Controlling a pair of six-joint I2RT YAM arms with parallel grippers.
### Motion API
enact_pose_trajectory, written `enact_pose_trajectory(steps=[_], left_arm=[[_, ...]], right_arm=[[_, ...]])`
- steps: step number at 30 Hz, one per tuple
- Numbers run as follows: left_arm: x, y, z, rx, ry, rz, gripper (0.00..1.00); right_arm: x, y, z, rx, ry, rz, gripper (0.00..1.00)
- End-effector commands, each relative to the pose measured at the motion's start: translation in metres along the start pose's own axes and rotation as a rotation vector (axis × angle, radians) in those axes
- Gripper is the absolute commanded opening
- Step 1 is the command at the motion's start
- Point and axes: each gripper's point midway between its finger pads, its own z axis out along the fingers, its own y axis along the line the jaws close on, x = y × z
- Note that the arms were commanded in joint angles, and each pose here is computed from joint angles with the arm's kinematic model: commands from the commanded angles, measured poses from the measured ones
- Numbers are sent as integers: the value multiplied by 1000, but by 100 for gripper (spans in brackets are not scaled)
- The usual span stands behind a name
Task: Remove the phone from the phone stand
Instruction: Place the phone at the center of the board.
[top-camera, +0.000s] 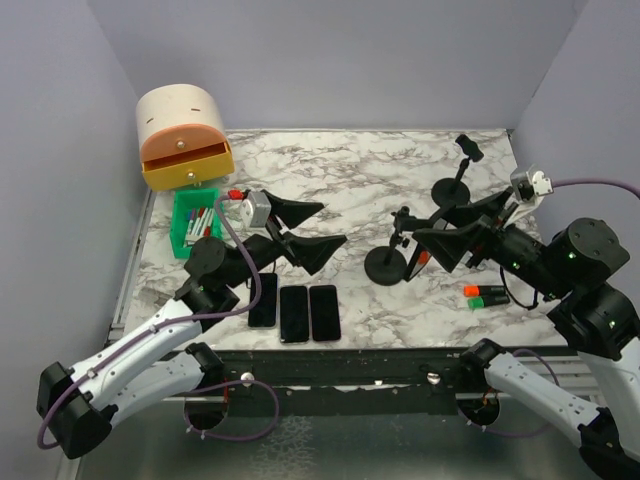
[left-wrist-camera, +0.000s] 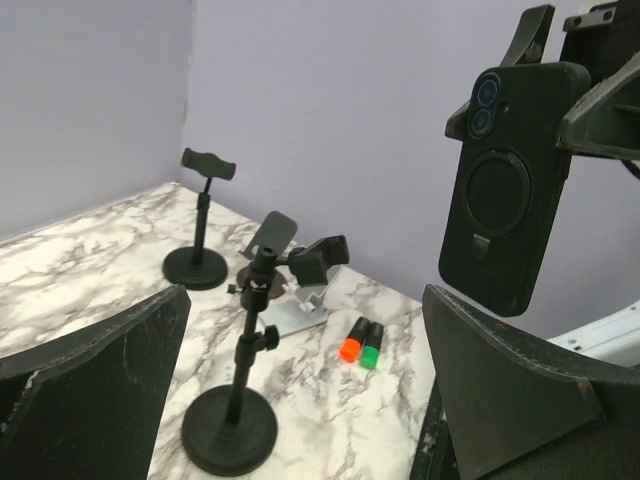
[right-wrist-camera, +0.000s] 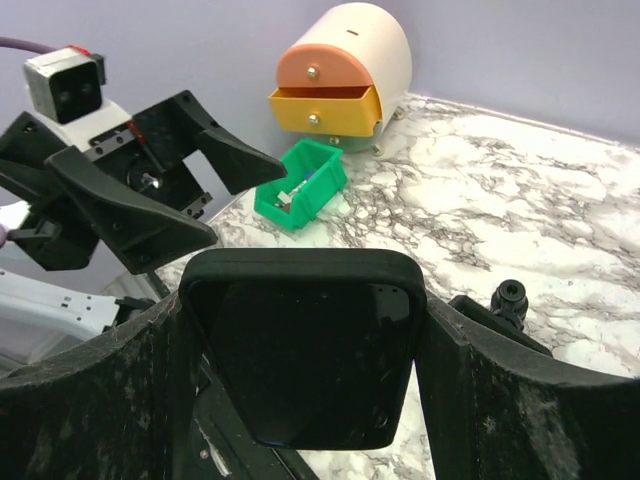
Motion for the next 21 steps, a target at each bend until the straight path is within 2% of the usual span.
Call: enact_pose_trajectory(steps=[1, 13, 16, 21], left_arm=[[9, 17, -15, -99, 101, 113, 99], [-11, -18, -8, 13, 90, -67, 99], [-14, -15, -10, -18, 87, -82, 99], [1, -3, -15, -90, 180, -74, 99]], right_arm=[[-18, 4, 12, -21, -8, -26, 0], [-27, 3, 72, -67, 3, 51, 0], [-29, 3, 81, -69, 4, 55, 0], [-23, 12, 102, -62, 24, 43, 0]])
